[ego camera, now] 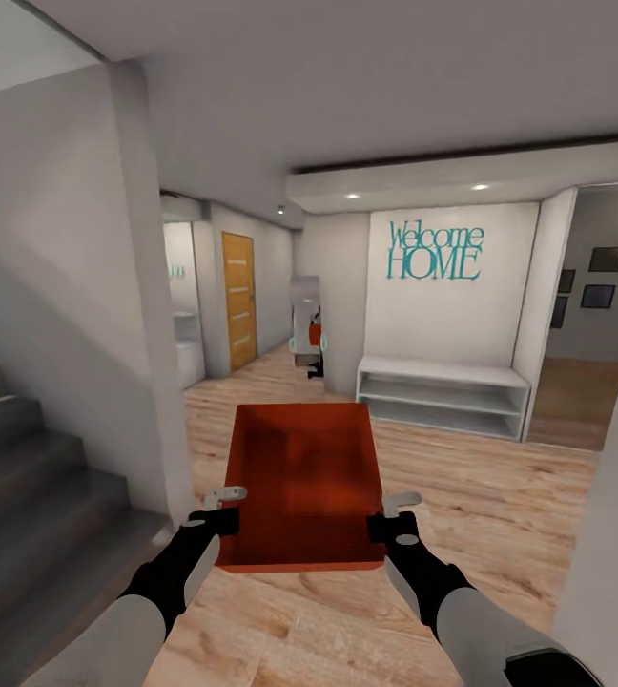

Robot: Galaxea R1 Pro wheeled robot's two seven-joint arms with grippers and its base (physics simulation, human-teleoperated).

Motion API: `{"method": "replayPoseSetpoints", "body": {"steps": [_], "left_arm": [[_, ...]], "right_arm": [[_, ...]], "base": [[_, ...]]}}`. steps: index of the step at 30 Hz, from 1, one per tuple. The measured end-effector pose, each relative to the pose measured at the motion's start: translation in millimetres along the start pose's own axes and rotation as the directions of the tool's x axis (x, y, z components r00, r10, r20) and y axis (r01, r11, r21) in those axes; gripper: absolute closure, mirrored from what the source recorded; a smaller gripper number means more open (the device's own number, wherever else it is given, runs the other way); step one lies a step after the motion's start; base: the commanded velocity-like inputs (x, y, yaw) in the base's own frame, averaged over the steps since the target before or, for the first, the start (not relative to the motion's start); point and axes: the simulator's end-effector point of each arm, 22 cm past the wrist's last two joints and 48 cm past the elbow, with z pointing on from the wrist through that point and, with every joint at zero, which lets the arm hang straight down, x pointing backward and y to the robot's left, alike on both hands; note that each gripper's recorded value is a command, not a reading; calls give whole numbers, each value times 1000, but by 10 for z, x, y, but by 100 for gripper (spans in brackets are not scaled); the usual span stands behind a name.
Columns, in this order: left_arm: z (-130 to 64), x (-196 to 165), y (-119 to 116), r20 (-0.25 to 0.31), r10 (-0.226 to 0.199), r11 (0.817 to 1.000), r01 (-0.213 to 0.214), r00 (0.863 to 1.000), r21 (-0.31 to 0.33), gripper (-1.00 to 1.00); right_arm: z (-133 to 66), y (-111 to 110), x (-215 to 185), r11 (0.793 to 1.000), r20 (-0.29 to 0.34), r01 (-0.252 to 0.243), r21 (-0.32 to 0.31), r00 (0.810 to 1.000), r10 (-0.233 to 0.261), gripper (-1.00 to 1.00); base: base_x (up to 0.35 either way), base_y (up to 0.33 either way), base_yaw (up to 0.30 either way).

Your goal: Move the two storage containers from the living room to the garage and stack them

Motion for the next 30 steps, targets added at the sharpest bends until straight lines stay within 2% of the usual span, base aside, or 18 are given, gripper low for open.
{"method": "replayPoseSetpoints", "body": {"steps": [30], "left_arm": [[1, 2, 0, 1, -1, 1000, 1, 1000, 0, 100]], "right_arm": [[0, -1, -2, 1000, 1, 1, 0, 1000, -1, 100]], "base": [[323, 0, 0]]}}
